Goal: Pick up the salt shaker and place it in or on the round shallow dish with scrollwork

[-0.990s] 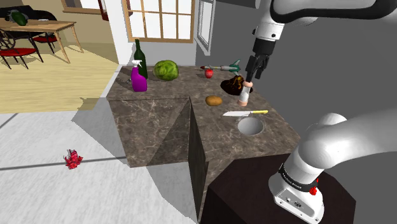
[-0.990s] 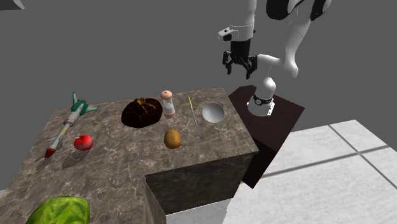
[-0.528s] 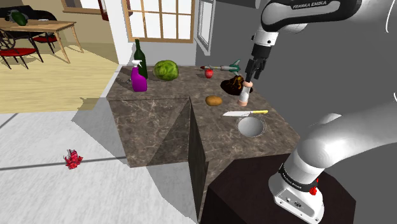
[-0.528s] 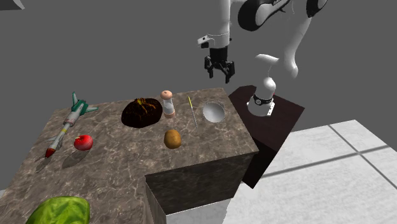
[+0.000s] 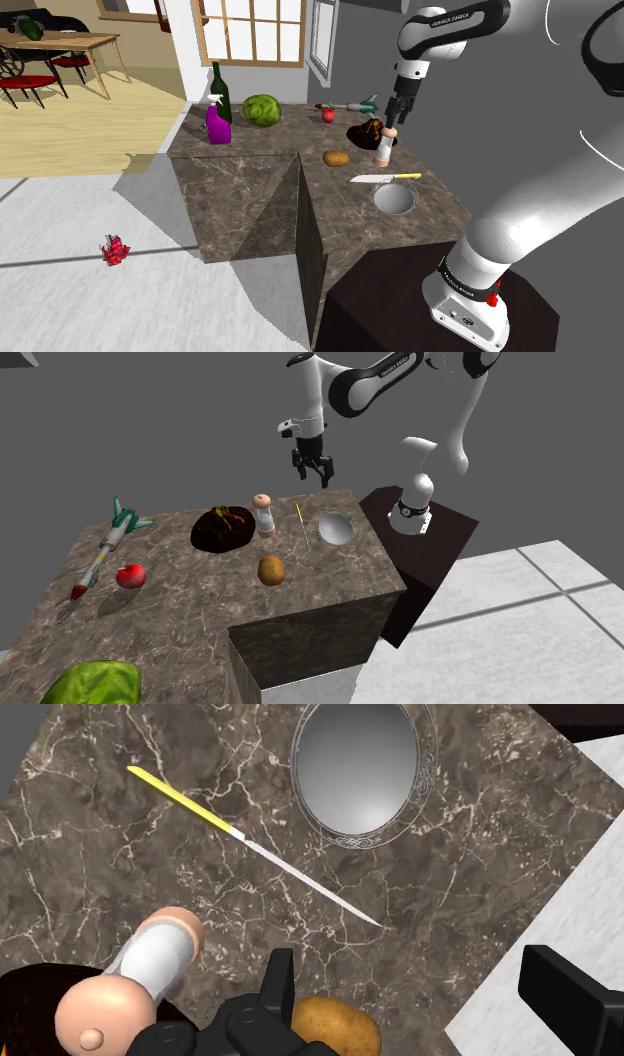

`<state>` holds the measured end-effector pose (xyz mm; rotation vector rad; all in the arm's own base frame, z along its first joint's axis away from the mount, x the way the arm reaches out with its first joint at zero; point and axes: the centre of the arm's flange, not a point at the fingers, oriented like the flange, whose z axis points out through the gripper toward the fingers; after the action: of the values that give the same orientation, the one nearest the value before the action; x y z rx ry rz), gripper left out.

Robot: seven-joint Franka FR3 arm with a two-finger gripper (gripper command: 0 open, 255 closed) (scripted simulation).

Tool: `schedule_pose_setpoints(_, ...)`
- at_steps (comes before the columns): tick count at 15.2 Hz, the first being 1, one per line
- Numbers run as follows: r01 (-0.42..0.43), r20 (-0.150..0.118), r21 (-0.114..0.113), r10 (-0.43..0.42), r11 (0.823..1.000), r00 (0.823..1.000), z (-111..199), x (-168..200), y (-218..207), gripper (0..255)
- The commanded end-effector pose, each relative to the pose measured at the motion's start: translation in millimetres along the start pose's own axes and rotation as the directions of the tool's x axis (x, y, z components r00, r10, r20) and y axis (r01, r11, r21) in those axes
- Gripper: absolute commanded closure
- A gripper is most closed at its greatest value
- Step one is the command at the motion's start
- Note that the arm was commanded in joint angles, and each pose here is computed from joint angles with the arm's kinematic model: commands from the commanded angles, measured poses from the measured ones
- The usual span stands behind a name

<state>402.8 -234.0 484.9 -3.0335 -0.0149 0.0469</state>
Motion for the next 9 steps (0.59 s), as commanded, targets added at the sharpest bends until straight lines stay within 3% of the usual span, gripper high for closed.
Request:
schedule_pose_setpoints(1, -0.003, 0.001, -0.004, 0.003, 1.000, 1.000, 8, 9, 24, 0)
schedule_pose_setpoints(9, -0.017, 0.003, -0.012, 0.017, 1.000, 1.000, 36, 48, 117, 0)
